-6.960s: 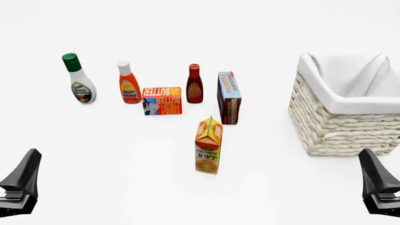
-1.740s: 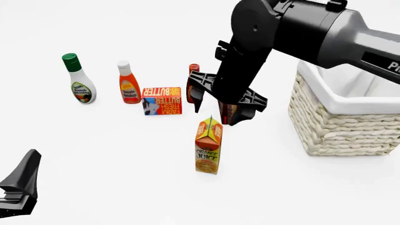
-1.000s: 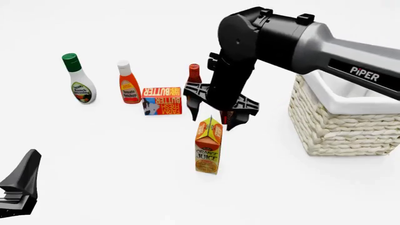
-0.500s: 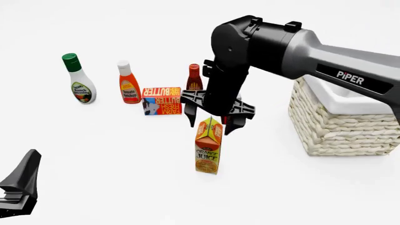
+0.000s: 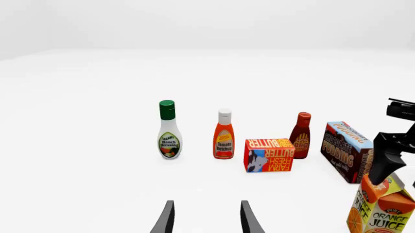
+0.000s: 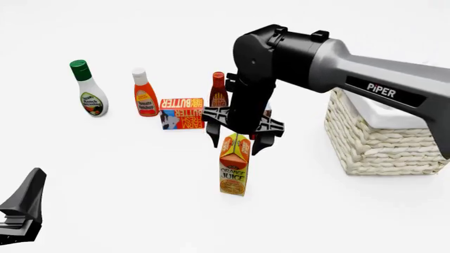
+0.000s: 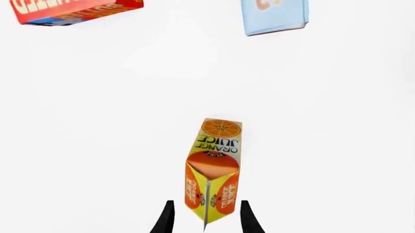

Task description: Pick the orange juice and place it in the basket.

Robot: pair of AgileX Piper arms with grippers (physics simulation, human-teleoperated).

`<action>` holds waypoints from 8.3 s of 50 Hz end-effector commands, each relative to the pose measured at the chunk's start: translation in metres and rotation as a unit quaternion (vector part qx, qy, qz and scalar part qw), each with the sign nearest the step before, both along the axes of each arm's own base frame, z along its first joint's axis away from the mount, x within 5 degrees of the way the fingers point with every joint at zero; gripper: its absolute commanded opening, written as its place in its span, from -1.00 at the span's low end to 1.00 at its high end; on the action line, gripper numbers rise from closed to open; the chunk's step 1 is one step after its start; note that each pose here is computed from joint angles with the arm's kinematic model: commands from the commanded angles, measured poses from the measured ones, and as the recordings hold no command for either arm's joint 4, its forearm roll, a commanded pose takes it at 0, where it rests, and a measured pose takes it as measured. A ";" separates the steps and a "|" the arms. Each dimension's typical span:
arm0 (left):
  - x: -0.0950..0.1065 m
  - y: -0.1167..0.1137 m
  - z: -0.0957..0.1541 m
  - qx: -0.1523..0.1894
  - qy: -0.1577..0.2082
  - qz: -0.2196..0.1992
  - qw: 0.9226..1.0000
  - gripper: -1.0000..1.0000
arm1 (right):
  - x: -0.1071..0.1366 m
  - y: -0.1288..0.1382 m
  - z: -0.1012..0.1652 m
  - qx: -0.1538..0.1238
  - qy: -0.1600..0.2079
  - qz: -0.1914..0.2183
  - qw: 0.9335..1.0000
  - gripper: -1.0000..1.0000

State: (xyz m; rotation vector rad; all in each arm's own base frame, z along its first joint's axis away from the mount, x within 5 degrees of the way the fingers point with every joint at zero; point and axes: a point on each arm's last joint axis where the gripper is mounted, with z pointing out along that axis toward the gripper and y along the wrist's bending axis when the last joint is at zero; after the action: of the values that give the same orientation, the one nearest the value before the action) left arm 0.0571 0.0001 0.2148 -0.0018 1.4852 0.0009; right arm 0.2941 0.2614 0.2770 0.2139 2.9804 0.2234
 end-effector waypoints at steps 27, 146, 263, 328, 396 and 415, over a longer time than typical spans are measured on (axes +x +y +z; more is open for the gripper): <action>0.000 0.000 0.000 0.000 0.000 0.000 1.000 1.00 | 0.006 0.003 -0.012 -0.010 0.009 0.003 1.000 1.00; 0.000 0.000 0.000 0.000 0.000 0.000 1.000 1.00 | 0.017 0.000 -0.030 -0.027 0.024 0.015 0.999 -1.00; 0.000 0.000 0.000 0.000 0.000 0.000 1.000 1.00 | -0.006 -0.099 0.143 0.035 -0.221 0.124 0.967 -1.00; 0.000 0.000 0.000 0.000 0.000 0.000 1.000 1.00 | -0.028 -0.195 0.209 -0.027 -0.343 0.097 0.934 -1.00; 0.000 0.000 0.000 0.000 0.000 0.000 1.000 1.00 | -0.062 -0.274 0.210 -0.114 -0.345 0.020 0.931 -1.00; 0.000 0.000 0.000 0.000 0.000 0.000 1.000 1.00 | -0.061 -0.293 0.205 -0.133 -0.332 -0.006 0.934 -1.00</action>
State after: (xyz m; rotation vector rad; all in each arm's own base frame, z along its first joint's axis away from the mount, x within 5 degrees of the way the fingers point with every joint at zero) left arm 0.0572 0.0001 0.2148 -0.0018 1.4853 0.0008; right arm 0.2346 -0.0236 0.4811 0.0446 2.3029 -0.0824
